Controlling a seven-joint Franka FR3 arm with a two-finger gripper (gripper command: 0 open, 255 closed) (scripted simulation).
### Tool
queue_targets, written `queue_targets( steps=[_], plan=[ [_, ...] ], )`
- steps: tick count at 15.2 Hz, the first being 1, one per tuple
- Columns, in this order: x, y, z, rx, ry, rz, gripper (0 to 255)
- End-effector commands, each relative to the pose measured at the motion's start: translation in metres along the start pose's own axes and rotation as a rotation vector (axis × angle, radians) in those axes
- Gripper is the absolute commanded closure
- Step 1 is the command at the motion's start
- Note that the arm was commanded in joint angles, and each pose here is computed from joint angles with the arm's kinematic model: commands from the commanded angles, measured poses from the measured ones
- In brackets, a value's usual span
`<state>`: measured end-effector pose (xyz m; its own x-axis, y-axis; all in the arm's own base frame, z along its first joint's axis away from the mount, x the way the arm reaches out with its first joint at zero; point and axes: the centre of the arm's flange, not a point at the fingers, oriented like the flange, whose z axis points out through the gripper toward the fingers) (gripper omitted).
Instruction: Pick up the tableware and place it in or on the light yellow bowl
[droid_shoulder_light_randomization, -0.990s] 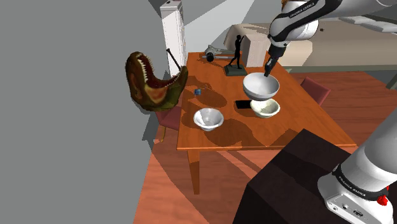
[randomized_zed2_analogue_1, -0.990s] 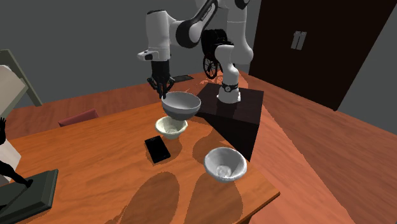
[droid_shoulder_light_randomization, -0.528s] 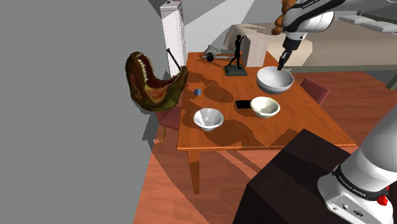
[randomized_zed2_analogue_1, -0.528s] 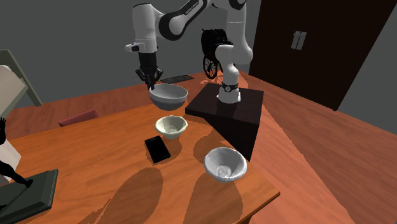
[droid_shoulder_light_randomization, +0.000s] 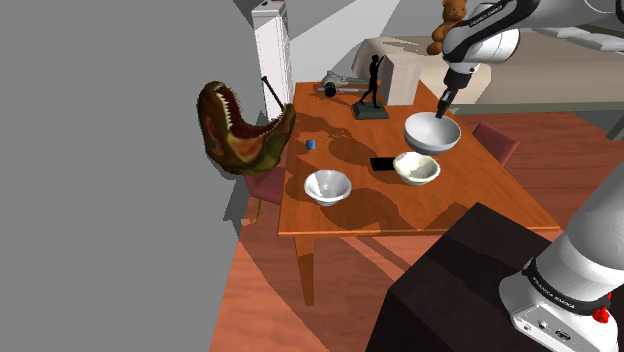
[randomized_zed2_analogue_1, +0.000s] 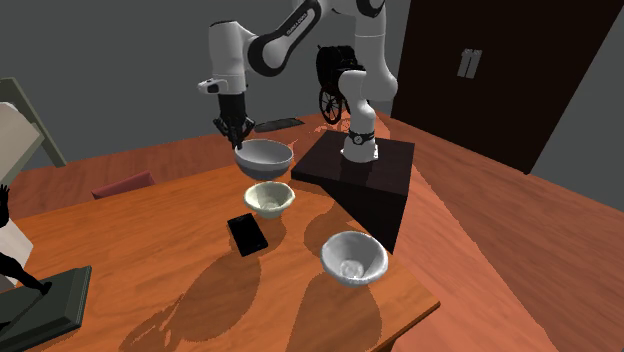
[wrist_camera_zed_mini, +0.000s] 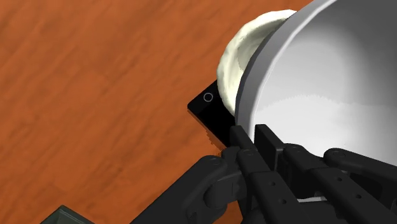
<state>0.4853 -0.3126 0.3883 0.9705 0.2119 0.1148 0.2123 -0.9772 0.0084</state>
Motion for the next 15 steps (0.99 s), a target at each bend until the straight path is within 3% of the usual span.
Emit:
queue_targets(
  steps=[1,15],
  plan=[
    [-0.001,0.001,0.011,-0.001,0.001,0.0,255],
    [-0.009,0.0,0.082,-0.001,0.001,0.0,255]
  ],
)
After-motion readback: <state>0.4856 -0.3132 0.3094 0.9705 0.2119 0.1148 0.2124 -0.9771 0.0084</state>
